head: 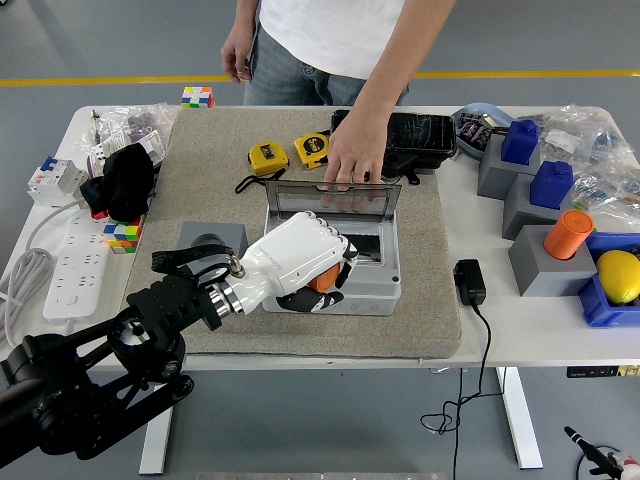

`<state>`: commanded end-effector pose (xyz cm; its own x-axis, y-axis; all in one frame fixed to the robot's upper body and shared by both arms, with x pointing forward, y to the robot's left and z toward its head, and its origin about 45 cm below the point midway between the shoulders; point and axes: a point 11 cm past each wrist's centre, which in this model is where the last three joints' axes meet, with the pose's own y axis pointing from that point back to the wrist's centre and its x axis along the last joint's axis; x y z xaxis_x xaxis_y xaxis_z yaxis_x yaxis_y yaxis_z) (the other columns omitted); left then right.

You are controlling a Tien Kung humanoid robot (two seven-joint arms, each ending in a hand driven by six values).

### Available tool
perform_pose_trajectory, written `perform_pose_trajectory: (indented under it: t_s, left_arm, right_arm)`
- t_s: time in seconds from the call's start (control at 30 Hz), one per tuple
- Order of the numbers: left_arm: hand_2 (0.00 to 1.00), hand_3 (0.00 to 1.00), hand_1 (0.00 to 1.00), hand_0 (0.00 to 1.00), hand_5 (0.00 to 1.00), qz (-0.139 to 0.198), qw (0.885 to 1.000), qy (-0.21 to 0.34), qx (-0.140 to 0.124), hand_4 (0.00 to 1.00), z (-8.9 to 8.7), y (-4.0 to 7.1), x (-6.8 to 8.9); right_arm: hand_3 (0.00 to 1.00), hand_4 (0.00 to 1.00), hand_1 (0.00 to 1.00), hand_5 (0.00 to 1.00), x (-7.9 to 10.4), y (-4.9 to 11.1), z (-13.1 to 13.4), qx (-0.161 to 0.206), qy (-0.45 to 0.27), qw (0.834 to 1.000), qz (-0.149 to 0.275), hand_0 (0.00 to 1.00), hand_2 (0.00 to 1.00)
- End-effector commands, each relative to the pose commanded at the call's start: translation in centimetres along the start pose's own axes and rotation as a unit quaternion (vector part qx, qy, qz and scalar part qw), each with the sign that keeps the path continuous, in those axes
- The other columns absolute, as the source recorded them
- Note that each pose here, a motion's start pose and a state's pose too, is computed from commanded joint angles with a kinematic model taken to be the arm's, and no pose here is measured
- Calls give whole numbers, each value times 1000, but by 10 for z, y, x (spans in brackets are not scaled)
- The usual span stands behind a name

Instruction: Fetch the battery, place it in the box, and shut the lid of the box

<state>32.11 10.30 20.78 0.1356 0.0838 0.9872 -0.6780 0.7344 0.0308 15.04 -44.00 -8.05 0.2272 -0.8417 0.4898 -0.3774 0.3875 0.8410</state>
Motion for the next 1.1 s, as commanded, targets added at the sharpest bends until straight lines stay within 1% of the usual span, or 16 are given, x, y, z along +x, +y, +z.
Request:
perform_pose_trajectory:
  t_s: [0.13,0.2,0.3,0.33,0.43,0.5,0.53,0.7,0.73,1.1]
  left_arm:
    - [139,150,74,69,2,-2,1000,5,1,868,1,-4,-5]
    - [139,150,74,69,2,1,1000,7,2,868,0,-7,-5]
    - [139,150,74,69,2,13,1000,19,14,868,-8,-13,1]
    - [140,143,74,69,2,18,999,23,18,885,-11,-15,4]
    - [140,143,74,69,2,27,999,34,22,885,-14,-20,8]
    - [140,143,74,69,2,29,998,41,25,885,-16,-23,9]
    - [141,140,76,69,60,29,998,48,26,890,-17,-24,8]
    - [141,140,76,69,60,34,997,62,31,890,-19,-28,7]
    - [137,131,75,69,173,36,997,65,31,842,-20,-29,7]
    - [136,127,75,69,171,37,996,68,35,839,-22,-34,7]
  right_arm:
    - [835,998,792,998,-2,0,1,-1,1,1000,-1,852,778]
    - [835,998,792,998,-2,0,1,-2,2,1000,-2,852,778]
    - [835,998,792,998,-1,0,1,-3,2,1000,-1,852,778]
    - [834,998,792,998,-1,0,1,-2,2,1000,-1,852,777]
    - [834,998,792,998,1,0,-1,0,1,1000,0,852,777]
    - [834,998,792,998,1,0,-2,0,1,1000,1,852,777]
    - [834,998,792,998,0,0,-2,1,0,1000,0,852,778]
    - [834,998,792,998,-1,0,-1,0,0,1000,-1,852,778]
    - [835,998,792,998,0,0,-1,-1,0,1000,0,852,778]
    - [833,998,792,998,1,0,-3,1,-1,1000,1,852,777]
